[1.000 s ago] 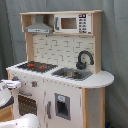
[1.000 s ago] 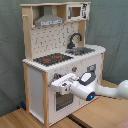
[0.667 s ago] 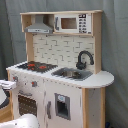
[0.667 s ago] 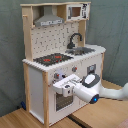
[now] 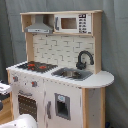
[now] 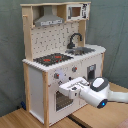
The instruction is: Play with the kitchen
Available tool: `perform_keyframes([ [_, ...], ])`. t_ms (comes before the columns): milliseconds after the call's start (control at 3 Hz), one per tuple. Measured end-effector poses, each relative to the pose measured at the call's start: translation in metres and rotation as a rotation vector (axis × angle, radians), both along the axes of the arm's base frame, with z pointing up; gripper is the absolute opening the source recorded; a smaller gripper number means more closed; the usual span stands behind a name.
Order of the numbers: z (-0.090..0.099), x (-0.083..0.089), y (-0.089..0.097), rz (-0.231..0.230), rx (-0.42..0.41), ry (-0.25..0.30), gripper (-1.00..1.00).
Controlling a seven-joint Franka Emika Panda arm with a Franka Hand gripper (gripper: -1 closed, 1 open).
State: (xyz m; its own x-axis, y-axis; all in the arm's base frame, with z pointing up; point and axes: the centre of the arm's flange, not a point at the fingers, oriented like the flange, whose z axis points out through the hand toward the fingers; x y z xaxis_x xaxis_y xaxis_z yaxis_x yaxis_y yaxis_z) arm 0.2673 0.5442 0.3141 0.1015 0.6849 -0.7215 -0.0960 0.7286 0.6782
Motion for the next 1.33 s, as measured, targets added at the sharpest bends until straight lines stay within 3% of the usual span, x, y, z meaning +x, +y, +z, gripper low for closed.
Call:
perform_keyframes([
  [667, -0.011, -0.060, 0.000, 0.024, 0.062, -0.021, 1.00],
  [1000, -0.015, -0.082, -0.009, 0.007, 0.081, -0.029, 1.00],
  [1333, -0.004, -0.063, -0.047, -0.067, 0.117, -0.037, 1.00],
])
